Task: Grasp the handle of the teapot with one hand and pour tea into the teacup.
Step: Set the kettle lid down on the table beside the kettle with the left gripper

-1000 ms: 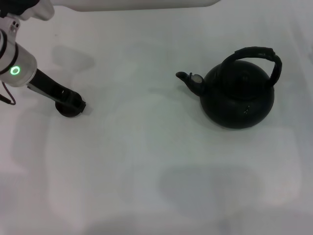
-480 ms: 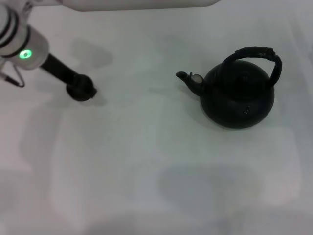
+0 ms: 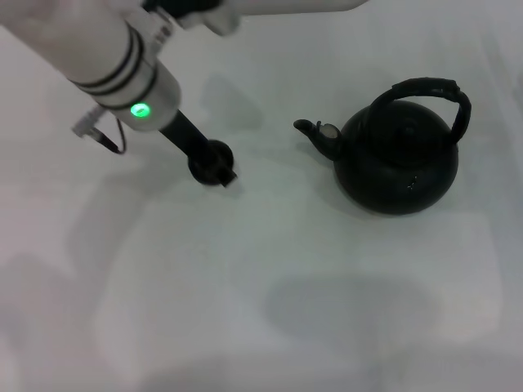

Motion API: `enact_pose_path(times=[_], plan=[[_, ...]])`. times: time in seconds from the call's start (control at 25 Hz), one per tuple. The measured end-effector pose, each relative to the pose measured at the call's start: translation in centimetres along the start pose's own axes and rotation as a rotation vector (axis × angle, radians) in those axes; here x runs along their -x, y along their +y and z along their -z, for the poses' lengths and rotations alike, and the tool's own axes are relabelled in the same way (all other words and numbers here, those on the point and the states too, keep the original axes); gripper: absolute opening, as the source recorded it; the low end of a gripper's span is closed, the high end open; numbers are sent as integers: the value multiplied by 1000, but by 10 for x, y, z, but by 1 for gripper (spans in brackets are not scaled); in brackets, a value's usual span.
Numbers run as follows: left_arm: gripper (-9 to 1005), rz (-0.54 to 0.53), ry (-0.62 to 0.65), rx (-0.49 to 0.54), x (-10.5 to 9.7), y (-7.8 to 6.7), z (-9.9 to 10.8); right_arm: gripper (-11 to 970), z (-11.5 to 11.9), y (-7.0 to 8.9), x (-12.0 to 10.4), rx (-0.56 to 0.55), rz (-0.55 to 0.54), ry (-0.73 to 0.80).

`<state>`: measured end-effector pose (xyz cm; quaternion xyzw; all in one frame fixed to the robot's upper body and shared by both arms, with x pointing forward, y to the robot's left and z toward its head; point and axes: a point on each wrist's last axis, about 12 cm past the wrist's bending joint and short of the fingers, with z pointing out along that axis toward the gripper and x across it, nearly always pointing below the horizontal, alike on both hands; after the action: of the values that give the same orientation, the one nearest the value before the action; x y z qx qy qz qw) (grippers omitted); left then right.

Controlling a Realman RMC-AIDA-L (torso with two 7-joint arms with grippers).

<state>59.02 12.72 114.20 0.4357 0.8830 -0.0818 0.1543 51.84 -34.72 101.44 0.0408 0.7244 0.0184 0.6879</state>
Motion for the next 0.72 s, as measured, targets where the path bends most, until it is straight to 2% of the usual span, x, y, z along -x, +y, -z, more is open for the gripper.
enact_pose_path(times=[0.2, 0.28, 0.52, 0.72], plan=[[694, -65, 1, -30, 5, -23, -11, 842, -1, 1, 1, 4, -1, -2], [694, -78, 1, -37, 6, -27, -14, 842, -2, 1, 1, 4, -1, -3], [693, -83, 14, -81, 7, -35, -19, 842, -3, 0, 3, -1, -2, -10], [699, -66, 48, -88, 3, -33, -24, 842, -4, 0, 3, 2, -2, -11]])
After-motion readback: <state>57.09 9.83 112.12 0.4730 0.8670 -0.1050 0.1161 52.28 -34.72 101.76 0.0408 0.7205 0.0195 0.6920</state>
